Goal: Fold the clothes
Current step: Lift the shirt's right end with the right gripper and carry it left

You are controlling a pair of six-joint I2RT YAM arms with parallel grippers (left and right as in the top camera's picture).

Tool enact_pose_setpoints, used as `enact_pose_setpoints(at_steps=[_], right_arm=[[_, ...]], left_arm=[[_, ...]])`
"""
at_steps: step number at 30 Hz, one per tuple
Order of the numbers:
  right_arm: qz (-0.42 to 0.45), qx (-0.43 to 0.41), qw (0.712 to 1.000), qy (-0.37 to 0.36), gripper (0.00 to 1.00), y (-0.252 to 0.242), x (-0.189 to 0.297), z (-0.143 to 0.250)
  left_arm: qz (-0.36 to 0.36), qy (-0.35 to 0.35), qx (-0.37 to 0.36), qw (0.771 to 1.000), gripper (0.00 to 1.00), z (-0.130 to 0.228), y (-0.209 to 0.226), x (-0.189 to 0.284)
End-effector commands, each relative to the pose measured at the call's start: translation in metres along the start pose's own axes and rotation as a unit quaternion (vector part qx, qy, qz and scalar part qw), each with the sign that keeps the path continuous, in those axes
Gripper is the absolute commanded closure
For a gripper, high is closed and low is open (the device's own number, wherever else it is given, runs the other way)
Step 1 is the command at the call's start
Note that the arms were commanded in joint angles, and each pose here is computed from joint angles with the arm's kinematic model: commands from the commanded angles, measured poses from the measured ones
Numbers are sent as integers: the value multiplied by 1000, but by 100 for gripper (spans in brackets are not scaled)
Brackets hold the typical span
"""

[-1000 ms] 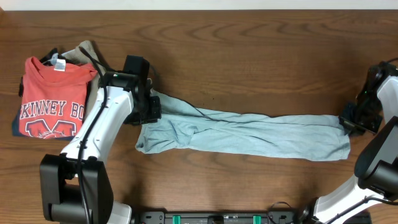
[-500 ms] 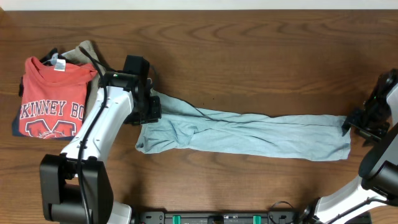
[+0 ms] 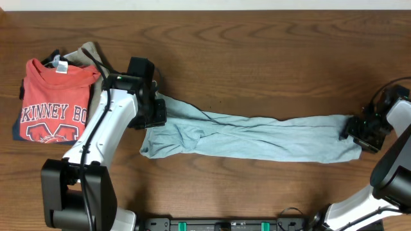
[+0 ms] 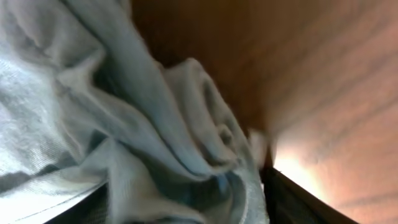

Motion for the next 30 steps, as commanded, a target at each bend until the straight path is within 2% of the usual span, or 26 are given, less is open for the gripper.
enact_pose_setpoints(at_steps=[1,5,8,11,13,14,17,22,23,30], right_arm=[[-43,7,999,0,33,13,-16,1],[-41,8,999,-14,40,12,-16,-5],[-39,9,999,-24,51,11,-16,-9],[-38,9,999,-32,65,10,-16,-13],[-36,9,998,-42,80,9,-16,-17],[-35,9,998,-45,84,9,-16,-19],[-27,10,998,-56,87,6,-15,-24],[45,5,997,-57,89,-17,-9,-29],[58,3,997,-57,90,-21,-6,-31],[68,-2,994,-81,94,-28,25,-56]], left_arm=[[-10,7,0,1000,60,1,4,-5],[-10,7,0,1000,60,1,4,-5],[-10,6,0,1000,59,1,4,-5],[-9,5,0,1000,48,1,3,-5],[-9,5,0,1000,39,1,3,-5],[-9,5,0,1000,36,1,3,-5],[-9,5,0,1000,32,1,3,-5],[-9,5,0,1000,31,1,3,-5],[-9,5,0,1000,26,1,3,-5],[-9,5,0,1000,20,1,3,-5]])
Point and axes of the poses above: each gripper's point midway between its finger pads, its own x axis back along the fingers, its own y axis along the line the jaws close on, z = x × y, the point moved 2 cm from there along x, back along the fingers, and after that the axes turned 10 degrees about x, right-handed, at the moved point
